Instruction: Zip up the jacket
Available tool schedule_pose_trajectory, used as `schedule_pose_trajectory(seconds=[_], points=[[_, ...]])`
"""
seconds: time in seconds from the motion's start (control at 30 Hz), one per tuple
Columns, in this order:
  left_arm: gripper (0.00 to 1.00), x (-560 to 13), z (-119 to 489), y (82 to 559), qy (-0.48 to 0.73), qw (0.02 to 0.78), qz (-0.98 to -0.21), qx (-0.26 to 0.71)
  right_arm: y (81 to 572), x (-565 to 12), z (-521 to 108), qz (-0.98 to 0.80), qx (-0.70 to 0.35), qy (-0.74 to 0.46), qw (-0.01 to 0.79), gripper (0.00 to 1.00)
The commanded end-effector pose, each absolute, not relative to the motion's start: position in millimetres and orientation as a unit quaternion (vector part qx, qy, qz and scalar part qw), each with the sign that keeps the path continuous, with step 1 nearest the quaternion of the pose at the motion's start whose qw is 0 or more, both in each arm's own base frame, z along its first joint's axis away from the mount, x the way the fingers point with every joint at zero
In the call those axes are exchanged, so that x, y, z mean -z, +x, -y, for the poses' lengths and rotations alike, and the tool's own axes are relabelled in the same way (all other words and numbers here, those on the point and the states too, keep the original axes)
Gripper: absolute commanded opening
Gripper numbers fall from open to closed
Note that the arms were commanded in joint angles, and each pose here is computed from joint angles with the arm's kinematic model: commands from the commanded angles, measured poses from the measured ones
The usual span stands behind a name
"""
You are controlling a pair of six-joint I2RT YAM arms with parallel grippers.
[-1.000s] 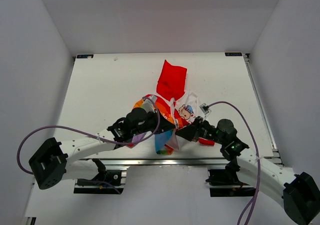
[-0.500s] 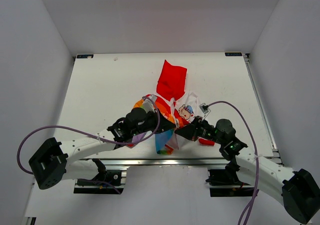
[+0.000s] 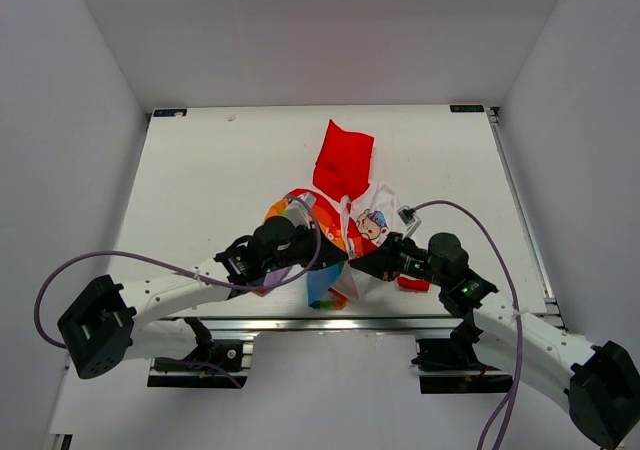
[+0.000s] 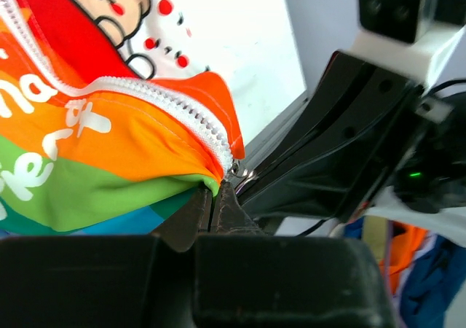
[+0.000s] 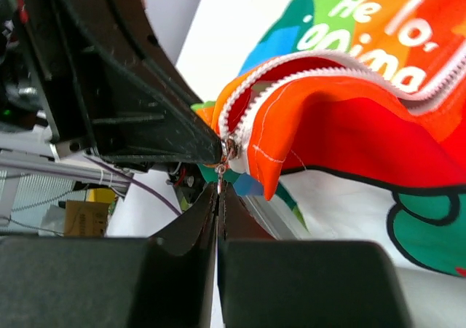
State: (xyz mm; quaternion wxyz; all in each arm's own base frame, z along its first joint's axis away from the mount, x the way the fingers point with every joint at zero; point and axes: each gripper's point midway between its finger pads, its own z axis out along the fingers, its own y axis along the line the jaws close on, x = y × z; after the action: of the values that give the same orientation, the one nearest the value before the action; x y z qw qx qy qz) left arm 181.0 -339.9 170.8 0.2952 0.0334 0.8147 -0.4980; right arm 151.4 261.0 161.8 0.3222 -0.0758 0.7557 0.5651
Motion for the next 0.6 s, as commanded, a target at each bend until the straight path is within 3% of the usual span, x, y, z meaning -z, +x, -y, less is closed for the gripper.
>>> schedule_pose_trajectory(seconds=[0.0,0.23,0.57], points=[[0.0,-170,336,179,0.069,0.31,-0.819,0.478,154,-172,-261,-0.776,-0.554,-0.048,0.298,0.0],[0.0,-154,332,169,0.121,0.3,-0.835,0.446,153,-191,-276,-0.78,-0.57,-0.053,0.253,0.0],[0.0,-134,321,156,0.125,0.271,-0.855,0.424,186,-220,-289,-0.749,-0.569,-0.075,0.331,0.0]])
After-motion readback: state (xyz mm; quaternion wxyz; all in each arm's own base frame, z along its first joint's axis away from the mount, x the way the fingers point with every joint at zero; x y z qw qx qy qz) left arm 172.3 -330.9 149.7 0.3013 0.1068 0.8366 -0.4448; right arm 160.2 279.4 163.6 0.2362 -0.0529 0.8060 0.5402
